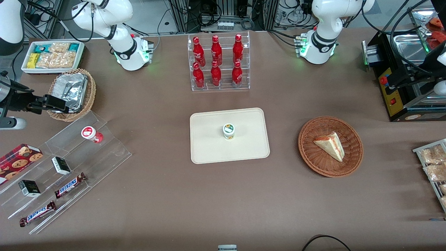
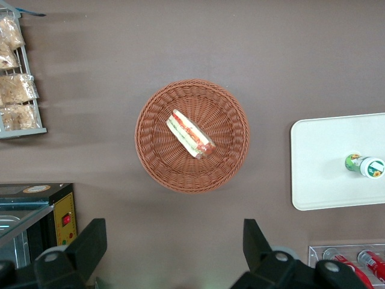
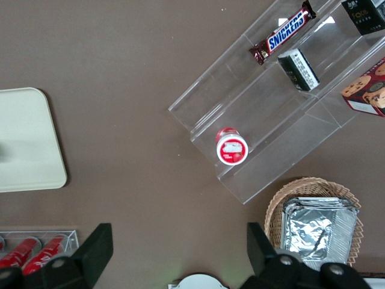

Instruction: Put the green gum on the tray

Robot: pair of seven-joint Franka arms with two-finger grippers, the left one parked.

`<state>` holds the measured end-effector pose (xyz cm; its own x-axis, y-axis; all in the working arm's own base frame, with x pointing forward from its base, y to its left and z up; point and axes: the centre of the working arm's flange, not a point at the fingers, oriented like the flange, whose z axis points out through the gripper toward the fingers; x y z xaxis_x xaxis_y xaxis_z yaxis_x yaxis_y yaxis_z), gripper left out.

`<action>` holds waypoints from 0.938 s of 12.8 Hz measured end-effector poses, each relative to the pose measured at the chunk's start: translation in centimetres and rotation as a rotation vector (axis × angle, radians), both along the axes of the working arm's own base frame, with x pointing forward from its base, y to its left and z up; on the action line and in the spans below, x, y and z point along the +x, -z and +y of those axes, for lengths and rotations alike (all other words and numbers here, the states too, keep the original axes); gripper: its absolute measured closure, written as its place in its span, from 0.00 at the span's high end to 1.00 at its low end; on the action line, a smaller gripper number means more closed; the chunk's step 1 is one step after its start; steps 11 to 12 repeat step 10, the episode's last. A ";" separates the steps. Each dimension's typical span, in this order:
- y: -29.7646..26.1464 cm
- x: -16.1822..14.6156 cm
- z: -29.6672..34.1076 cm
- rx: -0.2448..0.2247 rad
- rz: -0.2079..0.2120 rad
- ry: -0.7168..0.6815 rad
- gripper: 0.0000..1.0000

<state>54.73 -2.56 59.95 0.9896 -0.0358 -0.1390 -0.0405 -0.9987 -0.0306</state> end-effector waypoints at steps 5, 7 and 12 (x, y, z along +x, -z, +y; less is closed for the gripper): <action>-0.7 -1.6 0.3 -0.003 -0.005 -0.010 0.99; -0.7 -1.6 0.2 -0.004 -0.005 -0.008 0.99; -0.7 -1.6 0.4 -0.004 -0.005 -0.011 1.00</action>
